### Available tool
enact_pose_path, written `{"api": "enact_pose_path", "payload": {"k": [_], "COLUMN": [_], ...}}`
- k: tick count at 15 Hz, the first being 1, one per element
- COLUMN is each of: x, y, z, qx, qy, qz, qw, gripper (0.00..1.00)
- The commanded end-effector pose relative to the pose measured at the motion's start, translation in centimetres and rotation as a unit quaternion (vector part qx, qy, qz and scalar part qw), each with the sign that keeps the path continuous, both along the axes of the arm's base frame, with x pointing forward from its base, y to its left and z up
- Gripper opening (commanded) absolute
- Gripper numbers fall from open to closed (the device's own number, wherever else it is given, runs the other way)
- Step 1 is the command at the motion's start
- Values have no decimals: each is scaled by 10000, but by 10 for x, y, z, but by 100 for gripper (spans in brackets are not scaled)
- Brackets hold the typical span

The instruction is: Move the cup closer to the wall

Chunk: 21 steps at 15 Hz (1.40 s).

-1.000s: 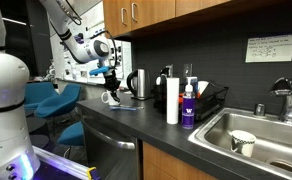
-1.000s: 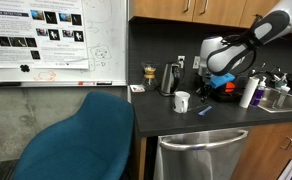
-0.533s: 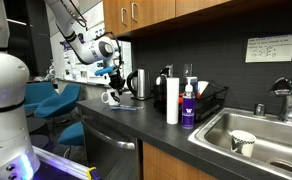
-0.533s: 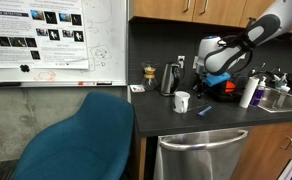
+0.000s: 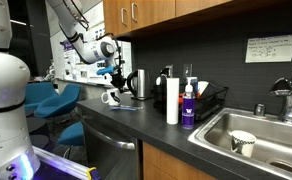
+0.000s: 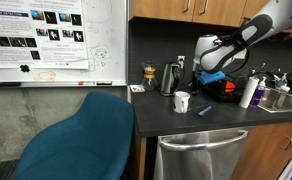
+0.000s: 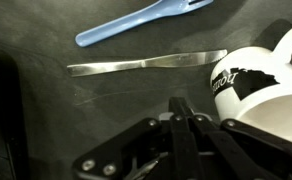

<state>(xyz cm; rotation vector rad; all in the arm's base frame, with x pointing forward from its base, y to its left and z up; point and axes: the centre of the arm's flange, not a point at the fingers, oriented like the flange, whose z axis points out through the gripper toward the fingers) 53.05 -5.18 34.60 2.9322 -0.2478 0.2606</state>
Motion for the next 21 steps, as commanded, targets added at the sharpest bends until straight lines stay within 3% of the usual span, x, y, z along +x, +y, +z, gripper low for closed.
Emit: {"api": "enact_pose_path", "payload": {"k": [1,7,21], "x": [14,23,47], "y": [14,34,101], "z": [-4,-3,-2], "qx": [204,497,722], "qy": [-114,-180,-202], "qz": [-150,-269,-63], "qw": [9996,9982,9972], "gripper": [0,0,0]}}
